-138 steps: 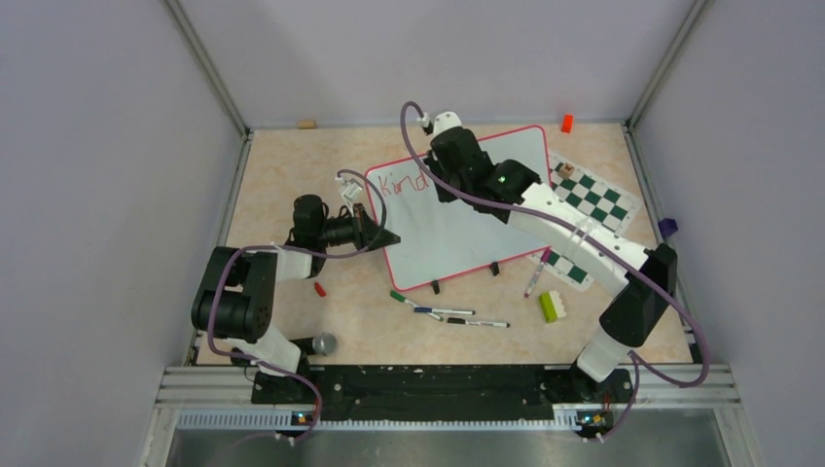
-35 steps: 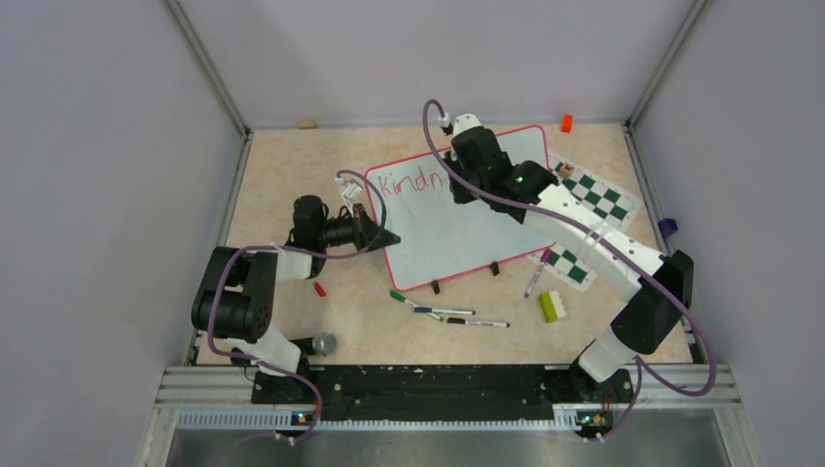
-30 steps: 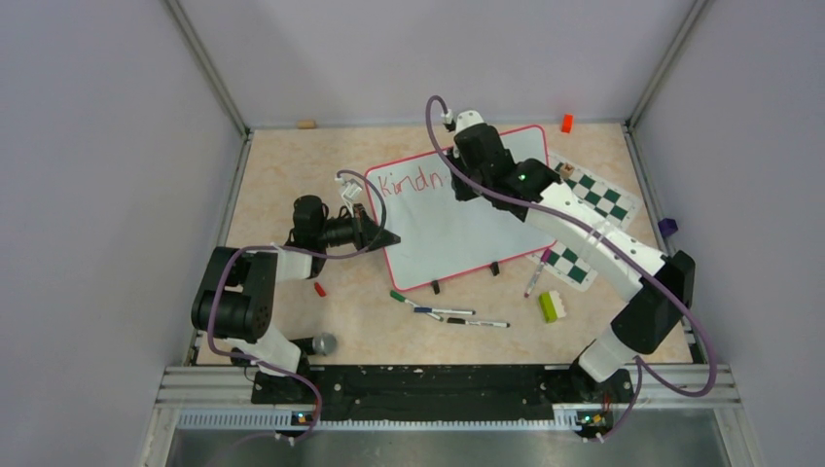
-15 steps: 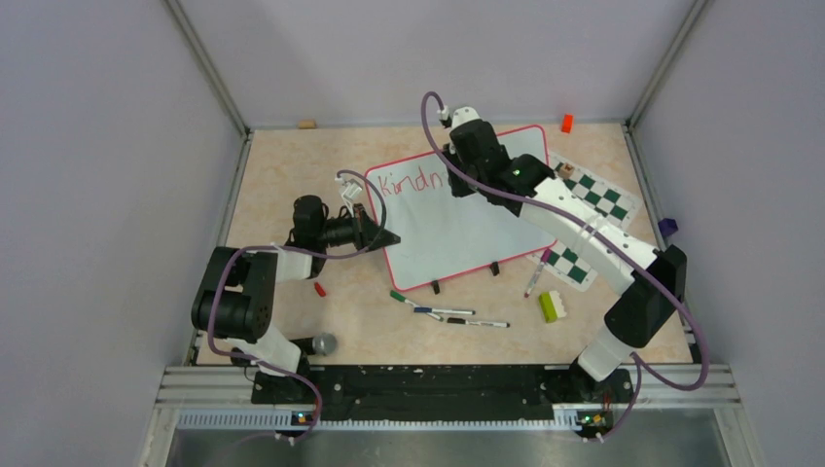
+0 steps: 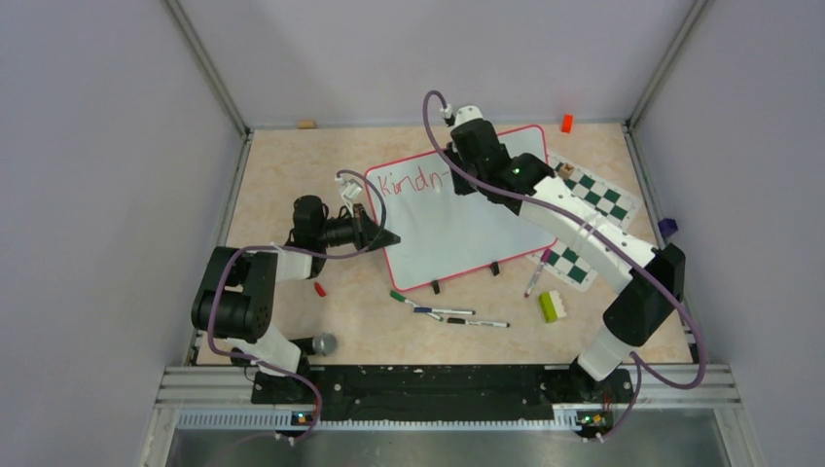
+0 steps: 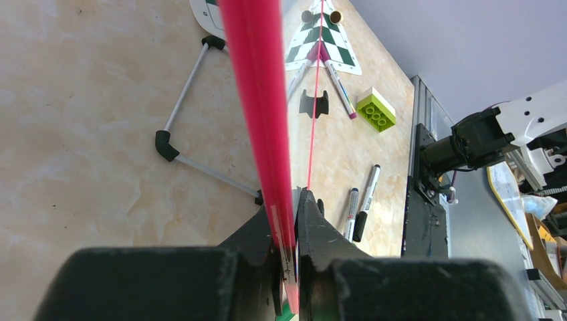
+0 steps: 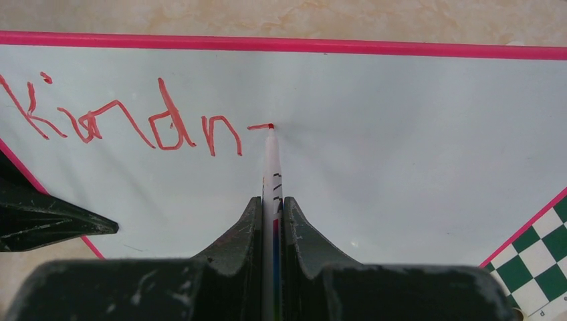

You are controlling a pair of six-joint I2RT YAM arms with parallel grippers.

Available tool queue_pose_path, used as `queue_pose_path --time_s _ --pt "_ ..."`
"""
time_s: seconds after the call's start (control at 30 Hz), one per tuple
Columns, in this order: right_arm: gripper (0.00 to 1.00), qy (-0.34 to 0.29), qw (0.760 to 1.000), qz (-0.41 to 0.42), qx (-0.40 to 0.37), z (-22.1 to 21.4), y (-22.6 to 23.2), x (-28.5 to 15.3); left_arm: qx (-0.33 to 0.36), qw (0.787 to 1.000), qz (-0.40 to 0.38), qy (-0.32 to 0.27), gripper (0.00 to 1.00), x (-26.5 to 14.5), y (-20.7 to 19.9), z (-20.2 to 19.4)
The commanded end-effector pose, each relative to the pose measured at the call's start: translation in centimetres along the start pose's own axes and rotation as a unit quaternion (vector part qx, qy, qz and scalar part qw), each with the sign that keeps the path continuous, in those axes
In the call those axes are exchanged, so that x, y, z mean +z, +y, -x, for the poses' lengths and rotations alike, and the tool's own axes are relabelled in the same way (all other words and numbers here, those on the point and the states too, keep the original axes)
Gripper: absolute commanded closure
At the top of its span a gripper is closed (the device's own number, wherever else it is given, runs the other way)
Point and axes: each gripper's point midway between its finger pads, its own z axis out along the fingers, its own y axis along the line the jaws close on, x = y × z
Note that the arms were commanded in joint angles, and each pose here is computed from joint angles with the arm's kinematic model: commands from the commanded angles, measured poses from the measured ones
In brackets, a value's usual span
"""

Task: Write a sentence on the whiteboard
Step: Open the sentence on the whiteboard.

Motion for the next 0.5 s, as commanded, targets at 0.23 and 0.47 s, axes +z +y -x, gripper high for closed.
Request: queue_pose_path --time_s 0.23,0.47 --pt "1.0 -0.041 0.999 -0.007 0.015 3.4 -0.7 -0.2 -0.002 0.994 0.107 0.007 1.0 -0.4 4.7 -2.6" --pt "1.0 -0.042 0.999 0.013 0.013 3.8 0.1 -0.1 -0.002 0.994 0.107 0.007 1.0 -0.4 4.7 -2.6"
